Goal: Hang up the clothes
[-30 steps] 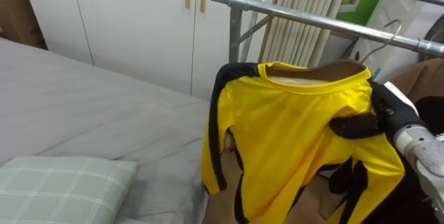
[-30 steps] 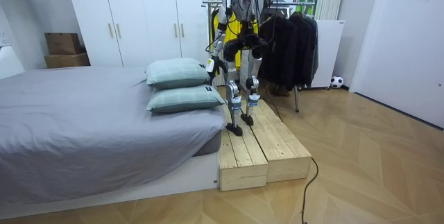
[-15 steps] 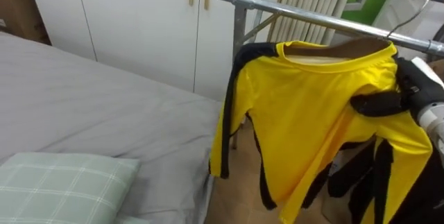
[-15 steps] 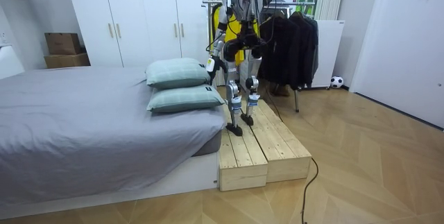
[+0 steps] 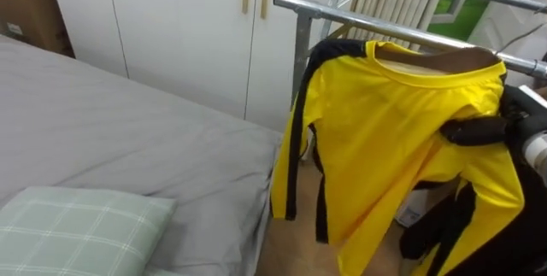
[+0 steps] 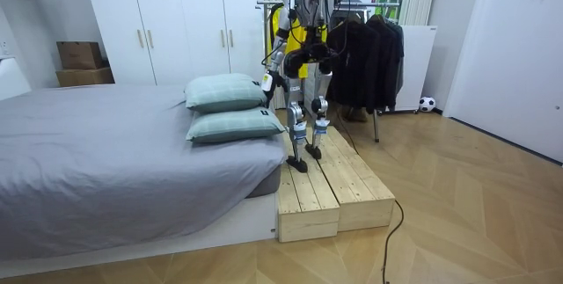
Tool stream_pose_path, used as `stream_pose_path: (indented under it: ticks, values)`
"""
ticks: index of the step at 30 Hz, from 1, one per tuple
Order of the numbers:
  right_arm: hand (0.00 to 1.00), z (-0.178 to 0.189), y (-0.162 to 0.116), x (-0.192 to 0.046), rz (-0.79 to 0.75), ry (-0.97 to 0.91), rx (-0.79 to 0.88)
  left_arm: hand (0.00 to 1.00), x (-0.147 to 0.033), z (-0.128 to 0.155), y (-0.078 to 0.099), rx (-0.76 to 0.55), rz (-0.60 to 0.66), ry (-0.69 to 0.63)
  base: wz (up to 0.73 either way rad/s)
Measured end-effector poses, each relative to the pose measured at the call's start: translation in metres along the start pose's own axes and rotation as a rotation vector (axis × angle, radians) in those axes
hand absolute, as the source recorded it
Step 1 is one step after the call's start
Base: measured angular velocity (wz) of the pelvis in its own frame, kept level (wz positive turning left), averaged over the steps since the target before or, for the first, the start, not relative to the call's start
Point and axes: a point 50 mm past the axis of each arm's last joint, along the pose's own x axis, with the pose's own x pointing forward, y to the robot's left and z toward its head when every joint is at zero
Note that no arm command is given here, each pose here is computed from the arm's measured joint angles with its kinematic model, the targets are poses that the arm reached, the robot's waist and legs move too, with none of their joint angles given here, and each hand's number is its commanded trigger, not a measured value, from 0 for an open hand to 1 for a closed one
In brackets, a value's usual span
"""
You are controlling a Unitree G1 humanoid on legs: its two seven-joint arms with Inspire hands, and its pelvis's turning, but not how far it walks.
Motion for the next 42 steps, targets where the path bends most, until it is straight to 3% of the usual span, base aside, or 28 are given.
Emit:
stream_pose_path:
  ticks: [11,22,42]
  values:
    - [1.0,-0.025,-0.01,-0.001,0.087,0.135,0.047,0.0,0.0,0.001,0.007,0.016,-0.007,-0.011,0.05]
    - [1.0,-0.049,0.005,-0.005,0.253,0.251,0.009,0.0,0.0,0.022,0.01,0.051,-0.011,-0.093,0.03]
    - [1.0,-0.082,0.007,-0.015,0.305,0.403,0.015,0.0,-0.001,0.042,0.007,0.129,-0.005,-0.172,0.02]
